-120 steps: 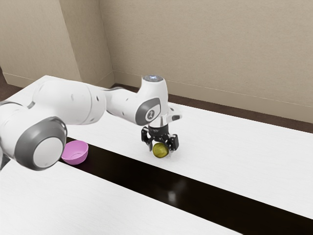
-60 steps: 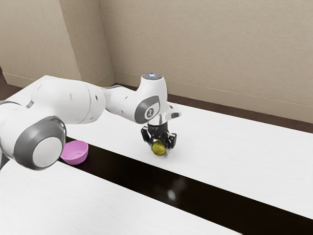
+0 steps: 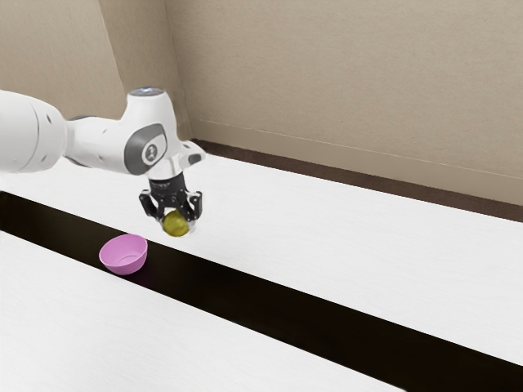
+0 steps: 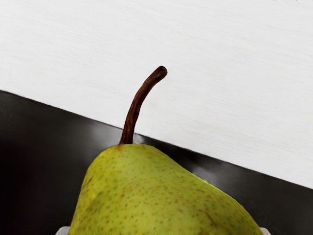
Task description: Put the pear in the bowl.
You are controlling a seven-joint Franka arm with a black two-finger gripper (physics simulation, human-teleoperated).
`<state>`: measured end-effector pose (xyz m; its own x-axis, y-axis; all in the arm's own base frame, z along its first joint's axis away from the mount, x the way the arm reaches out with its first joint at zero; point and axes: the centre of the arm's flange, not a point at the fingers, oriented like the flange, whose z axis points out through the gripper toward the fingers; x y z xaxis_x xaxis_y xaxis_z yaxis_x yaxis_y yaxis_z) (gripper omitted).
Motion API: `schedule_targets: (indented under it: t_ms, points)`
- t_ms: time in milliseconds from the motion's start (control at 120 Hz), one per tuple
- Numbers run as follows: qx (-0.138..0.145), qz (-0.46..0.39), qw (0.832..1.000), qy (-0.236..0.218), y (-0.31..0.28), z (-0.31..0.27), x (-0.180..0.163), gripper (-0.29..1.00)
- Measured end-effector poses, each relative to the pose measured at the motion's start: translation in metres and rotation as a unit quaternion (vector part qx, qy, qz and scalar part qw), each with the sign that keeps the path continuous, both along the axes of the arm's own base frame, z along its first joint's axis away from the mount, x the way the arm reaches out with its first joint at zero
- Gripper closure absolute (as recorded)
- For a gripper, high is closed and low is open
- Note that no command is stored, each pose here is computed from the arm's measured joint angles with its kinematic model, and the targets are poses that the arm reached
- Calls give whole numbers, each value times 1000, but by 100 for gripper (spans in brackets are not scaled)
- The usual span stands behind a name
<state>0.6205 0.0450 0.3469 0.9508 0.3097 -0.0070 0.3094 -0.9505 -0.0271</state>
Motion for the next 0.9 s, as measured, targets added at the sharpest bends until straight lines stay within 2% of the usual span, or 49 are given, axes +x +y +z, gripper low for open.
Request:
schedule_targets:
  t_ms: [117,258,692,900]
  points:
    - [-2,48,999,10,56,4,-35,38]
    - [-5,84,996,19,93,3,-64,39]
    - [1,113,993,30,122,-36,-71,45]
    - [-3,116,993,27,122,-40,-69,23]
